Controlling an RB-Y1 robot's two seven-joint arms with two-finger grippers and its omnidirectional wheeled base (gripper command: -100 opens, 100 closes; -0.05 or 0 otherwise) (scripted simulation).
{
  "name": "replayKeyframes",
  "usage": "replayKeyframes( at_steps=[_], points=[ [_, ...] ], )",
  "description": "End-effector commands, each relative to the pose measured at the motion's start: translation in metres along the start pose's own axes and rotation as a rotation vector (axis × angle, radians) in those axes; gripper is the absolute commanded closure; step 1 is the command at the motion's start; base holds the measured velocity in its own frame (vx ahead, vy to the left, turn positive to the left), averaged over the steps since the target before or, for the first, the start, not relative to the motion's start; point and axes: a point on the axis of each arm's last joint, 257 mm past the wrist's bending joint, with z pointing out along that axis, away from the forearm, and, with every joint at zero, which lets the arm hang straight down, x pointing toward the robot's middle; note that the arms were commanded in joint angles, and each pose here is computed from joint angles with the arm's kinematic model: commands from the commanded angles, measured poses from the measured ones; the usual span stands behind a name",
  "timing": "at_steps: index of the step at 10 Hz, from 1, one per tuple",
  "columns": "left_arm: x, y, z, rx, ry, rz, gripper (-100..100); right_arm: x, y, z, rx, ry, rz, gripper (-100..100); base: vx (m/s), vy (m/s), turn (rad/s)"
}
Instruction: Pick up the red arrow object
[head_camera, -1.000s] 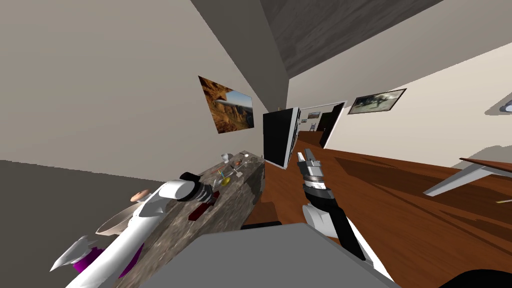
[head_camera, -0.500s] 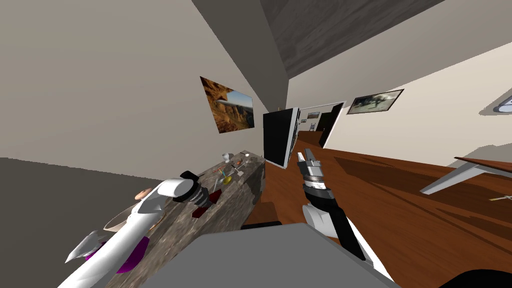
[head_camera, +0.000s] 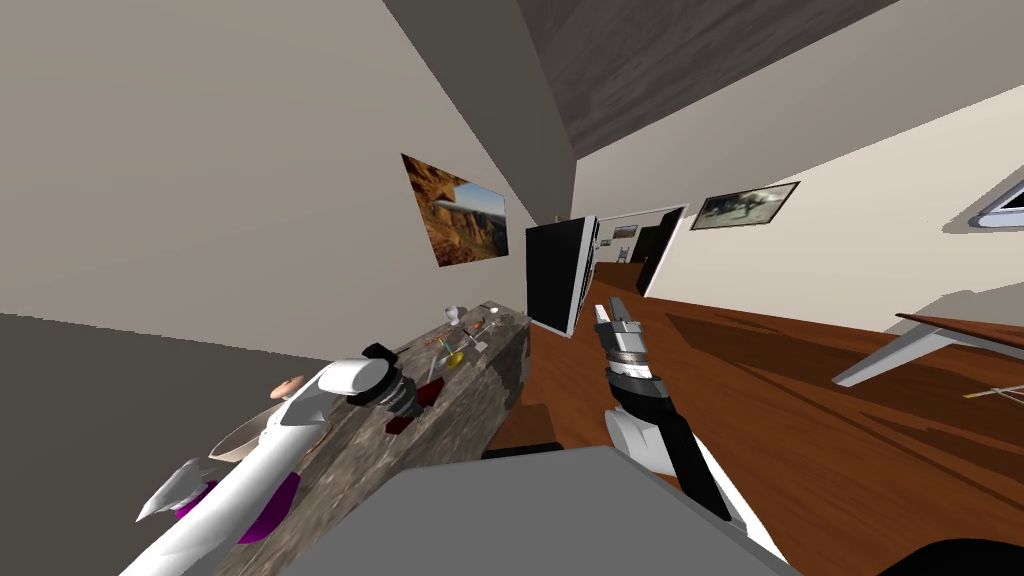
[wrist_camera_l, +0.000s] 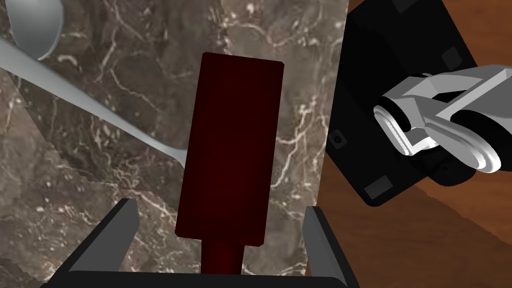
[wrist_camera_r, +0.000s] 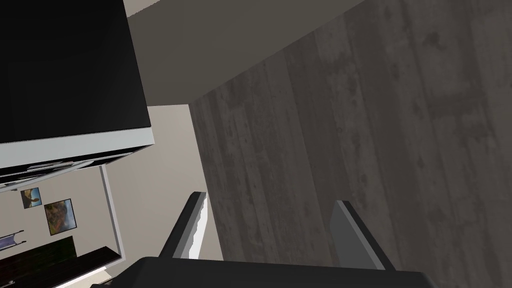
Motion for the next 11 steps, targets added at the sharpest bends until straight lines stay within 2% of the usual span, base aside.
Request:
replayKeyframes(
  at_steps=[1,2,3,7,8,9,11],
  points=[
    [-0.002,-0.003,0.011,0.002,0.001,-0.002,-100,0.000,0.000,0.000,0.000,0.000,0.000,0,-0.007,-0.018,-0.026],
    [-0.002,-0.001,0.007,0.000,0.000,-0.002,-100,0.000,0.000,0.000,0.000,0.000,0.000,0,-0.004,-0.008,-0.004],
    [-0.001,-0.002,0.008,0.002,0.001,-0.001,100,0.000,0.000,0.000,0.000,0.000,0.000,0,0.000,0.000,0.000],
    [-0.002,-0.001,0.008,-0.001,0.000,0.000,100,0.000,0.000,0.000,0.000,0.000,0.000,0,0.000,0.000,0.000],
    [-0.002,-0.001,0.008,-0.002,0.000,0.000,0,0.000,0.000,0.000,0.000,0.000,0.000,0,0.000,0.000,0.000],
    [0.001,0.001,-0.001,0.001,0.002,0.002,100,0.000,0.000,0.000,0.000,0.000,0.000,0,0.006,0.011,0.040],
    [0.003,0.004,-0.011,0.001,0.001,0.006,100,0.000,0.000,0.000,0.000,0.000,0.000,0,0.007,0.018,0.025]
  ],
)
